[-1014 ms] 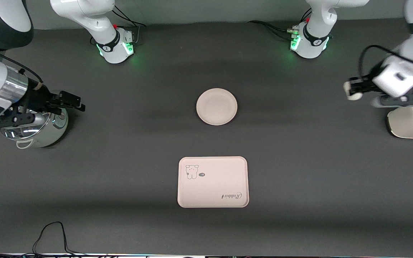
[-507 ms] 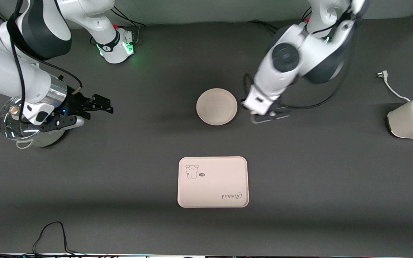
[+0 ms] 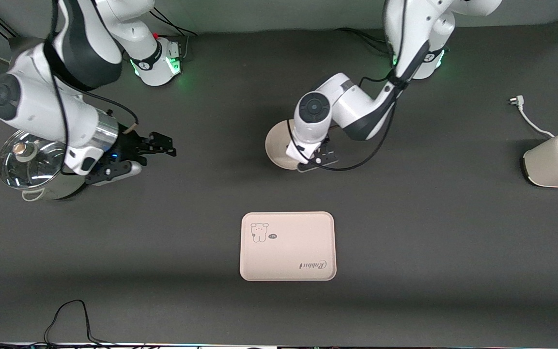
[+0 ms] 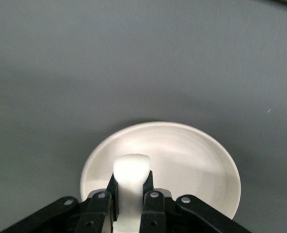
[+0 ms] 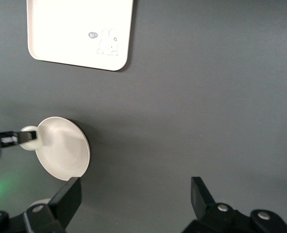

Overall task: Place bun in plate and plate on tray
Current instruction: 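Release the bun on the plate while the right gripper reaches the plate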

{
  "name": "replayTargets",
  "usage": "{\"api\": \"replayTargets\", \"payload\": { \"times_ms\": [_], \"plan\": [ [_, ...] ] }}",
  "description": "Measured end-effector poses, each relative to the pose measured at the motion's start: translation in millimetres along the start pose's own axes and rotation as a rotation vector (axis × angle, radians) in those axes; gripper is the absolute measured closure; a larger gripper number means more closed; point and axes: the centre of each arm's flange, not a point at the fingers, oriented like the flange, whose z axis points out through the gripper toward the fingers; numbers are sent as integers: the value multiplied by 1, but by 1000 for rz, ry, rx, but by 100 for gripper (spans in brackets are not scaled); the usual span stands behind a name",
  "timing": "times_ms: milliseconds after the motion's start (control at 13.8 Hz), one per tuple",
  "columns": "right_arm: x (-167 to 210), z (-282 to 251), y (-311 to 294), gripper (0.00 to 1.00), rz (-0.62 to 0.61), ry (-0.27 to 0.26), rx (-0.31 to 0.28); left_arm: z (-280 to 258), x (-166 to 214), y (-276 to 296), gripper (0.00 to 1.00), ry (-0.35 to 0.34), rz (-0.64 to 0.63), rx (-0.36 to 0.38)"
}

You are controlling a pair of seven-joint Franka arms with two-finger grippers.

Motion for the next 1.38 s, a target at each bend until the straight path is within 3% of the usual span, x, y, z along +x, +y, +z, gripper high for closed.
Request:
{"api": "replayTargets", "payload": {
  "times_ms": [290,362,797,1014,1377],
  "plan": [
    [-3,30,-18,0,-26,8,-2,41,-18,10,72,6,-37,32],
    [-4,36,-19,0,-28,10,-4,45,-20,11,66,6,-44,35],
    [-9,51,-35,0,-45,3,9,40,-16,14,0,18,-67,23],
    [-9,83,-56,0,-73,-1,5,13,17,3,0,56,-107,19],
    [-9,166,-112,0,-56,33,-15,-121,137,-93,0,166,-81,17]
  ]
}}
